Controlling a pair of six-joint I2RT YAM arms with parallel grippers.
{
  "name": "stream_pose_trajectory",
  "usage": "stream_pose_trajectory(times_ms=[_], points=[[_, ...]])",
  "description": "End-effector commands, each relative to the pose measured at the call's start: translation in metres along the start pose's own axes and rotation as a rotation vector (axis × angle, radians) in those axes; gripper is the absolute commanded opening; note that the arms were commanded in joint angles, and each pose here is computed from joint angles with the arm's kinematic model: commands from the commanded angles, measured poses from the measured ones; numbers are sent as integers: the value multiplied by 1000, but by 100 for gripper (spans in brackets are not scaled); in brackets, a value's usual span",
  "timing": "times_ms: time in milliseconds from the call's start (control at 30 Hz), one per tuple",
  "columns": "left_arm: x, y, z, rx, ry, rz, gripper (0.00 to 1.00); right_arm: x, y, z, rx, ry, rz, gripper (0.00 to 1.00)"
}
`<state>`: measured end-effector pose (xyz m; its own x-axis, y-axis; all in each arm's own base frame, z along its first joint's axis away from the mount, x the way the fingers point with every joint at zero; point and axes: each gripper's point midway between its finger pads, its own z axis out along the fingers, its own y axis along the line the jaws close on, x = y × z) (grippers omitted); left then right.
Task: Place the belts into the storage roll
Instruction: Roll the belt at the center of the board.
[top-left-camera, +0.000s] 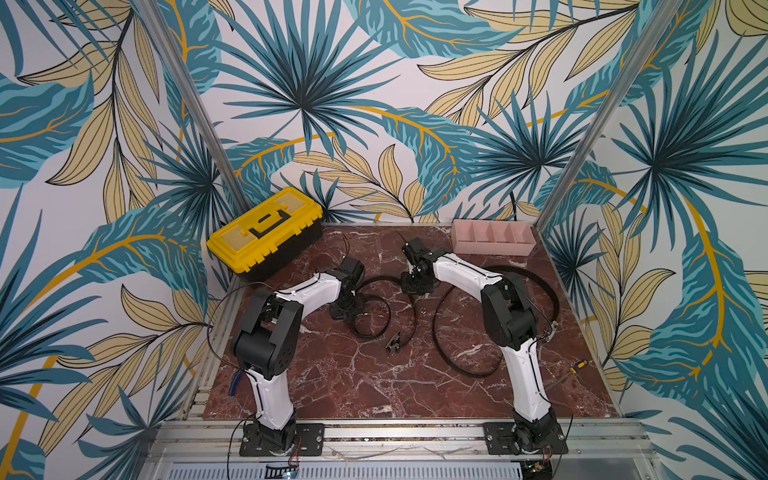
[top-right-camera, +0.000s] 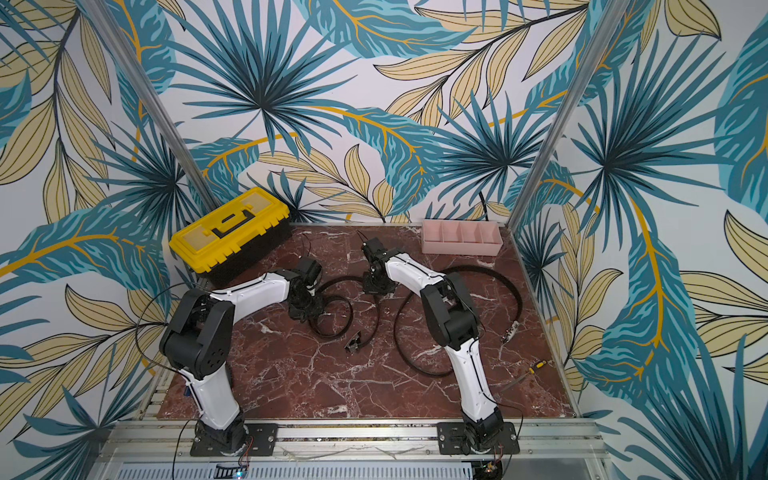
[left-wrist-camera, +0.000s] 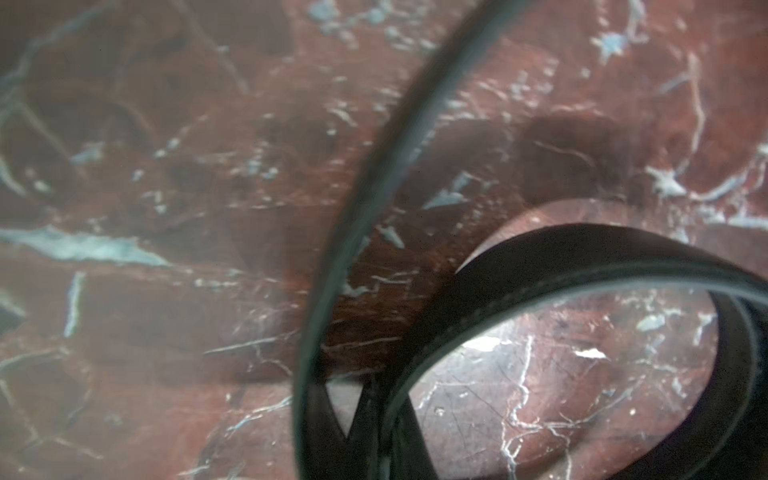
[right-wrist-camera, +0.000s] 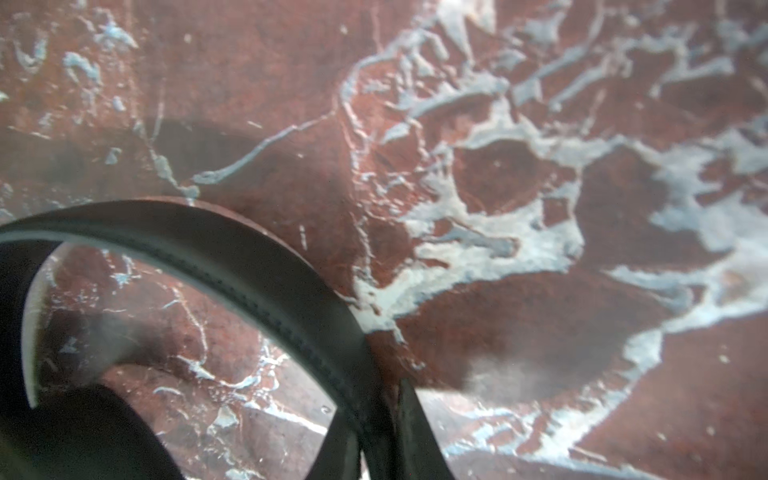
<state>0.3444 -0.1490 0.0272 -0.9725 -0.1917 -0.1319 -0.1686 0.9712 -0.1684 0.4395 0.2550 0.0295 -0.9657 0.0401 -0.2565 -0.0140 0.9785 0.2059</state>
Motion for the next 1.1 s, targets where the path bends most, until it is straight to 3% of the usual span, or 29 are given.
stream_pose_trajectory(times_ms=[0, 267, 433, 600, 767, 833, 933, 1067], points=[[21, 28, 19, -115, 97, -210, 0, 15, -12, -7, 29, 15, 109, 16], [22, 22, 32, -148, 153, -503, 0, 57, -19, -18, 3, 23, 247, 15], [23, 12, 36, -166, 189, -577, 0, 87, -3, -23, -29, 31, 264, 14], [19, 6, 30, -205, 163, -535, 0, 114, 11, -23, -49, 25, 312, 14], [25, 6, 20, -332, 177, -306, 0, 114, 5, -25, -19, -5, 313, 15], [33, 19, 13, -442, 192, -246, 0, 110, 7, -27, -17, -11, 299, 15], [45, 26, 9, -476, 234, -218, 0, 111, 8, -26, -43, -20, 344, 15], [46, 27, -14, -519, 206, -187, 0, 113, 11, -24, -91, -42, 424, 16]])
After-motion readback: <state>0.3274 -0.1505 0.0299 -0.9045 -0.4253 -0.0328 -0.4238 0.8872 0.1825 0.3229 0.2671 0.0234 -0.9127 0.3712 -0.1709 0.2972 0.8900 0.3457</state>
